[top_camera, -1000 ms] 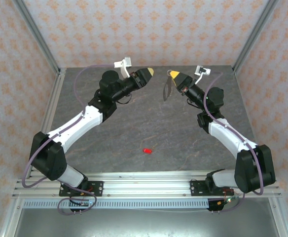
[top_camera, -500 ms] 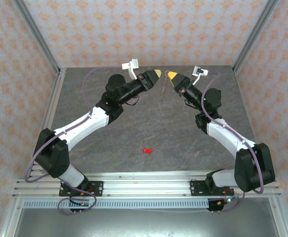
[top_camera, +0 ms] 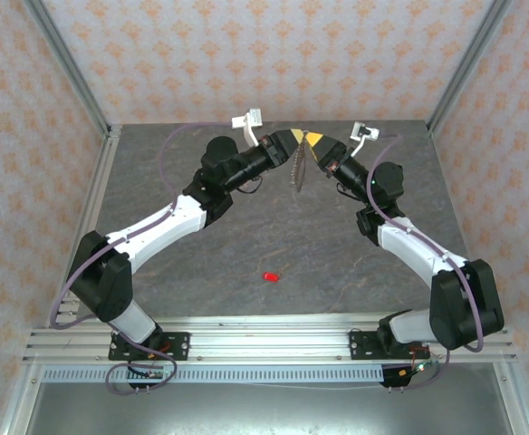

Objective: Put the keys on the keyring

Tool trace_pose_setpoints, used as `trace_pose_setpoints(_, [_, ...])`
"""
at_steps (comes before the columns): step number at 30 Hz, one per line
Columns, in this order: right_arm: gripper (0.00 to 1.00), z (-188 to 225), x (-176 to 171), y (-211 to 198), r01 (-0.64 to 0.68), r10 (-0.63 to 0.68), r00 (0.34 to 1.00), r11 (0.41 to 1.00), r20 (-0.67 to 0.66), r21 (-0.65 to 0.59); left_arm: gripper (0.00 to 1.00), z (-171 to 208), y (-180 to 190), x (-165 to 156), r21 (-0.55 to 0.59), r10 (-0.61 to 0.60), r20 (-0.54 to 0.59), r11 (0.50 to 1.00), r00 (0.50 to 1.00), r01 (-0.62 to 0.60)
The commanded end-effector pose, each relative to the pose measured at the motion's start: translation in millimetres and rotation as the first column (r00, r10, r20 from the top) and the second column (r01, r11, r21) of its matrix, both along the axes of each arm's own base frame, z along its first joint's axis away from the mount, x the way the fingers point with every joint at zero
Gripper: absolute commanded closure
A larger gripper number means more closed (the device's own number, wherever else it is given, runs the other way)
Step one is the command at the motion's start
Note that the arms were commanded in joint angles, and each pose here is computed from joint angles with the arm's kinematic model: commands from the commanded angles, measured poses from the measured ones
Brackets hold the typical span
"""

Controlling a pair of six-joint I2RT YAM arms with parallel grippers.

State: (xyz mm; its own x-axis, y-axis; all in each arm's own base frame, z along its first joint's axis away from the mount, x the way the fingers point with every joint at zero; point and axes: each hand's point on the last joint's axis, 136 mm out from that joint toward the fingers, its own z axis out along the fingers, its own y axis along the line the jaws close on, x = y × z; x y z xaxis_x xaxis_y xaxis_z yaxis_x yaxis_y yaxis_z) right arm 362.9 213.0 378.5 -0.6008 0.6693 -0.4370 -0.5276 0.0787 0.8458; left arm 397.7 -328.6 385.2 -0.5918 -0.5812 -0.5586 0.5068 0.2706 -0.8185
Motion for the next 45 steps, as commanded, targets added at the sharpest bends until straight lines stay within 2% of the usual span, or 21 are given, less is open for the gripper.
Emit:
trace_pose_setpoints(1, [1.00, 15.0, -7.8, -1.2, -0.004, 0.002, 0.998, 1.000, 0.068, 0.029, 0.68, 27.6, 0.7, -2.1, -0.043, 0.016, 0.071, 0.999, 0.997, -0.013])
trace_pose_setpoints(33, [1.00, 13.4, -7.7, -1.4, -0.002, 0.000, 0.998, 1.000, 0.064, 0.025, 0.69, 14.3, -14.3, -0.9, 0.009, -0.009, 0.051, 1.000, 0.999, 0.008])
trace_pose_setpoints(41, [1.00, 9.4, -7.0, -0.8, -0.002, 0.001, 0.998, 1.000, 0.056, 0.016, 0.89, 16.5, -14.3, -0.2, 0.006, -0.002, 0.055, 1.000, 0.998, 0.002])
trace_pose_setpoints(44, [1.00, 8.8, -7.7, 0.2, -0.007, 0.006, 0.999, 1.000, 0.054, 0.010, 1.00, 16.1, -15.6, 1.0, 0.018, -0.005, 0.055, 1.000, 0.998, 0.004])
trace_pose_setpoints(45, [1.00, 8.1, -7.4, 0.2, -0.004, 0.004, 0.999, 1.000, 0.048, 0.004, 1.00, 16.7, -16.5, 0.4, 0.028, -0.008, 0.060, 1.000, 0.998, 0.007])
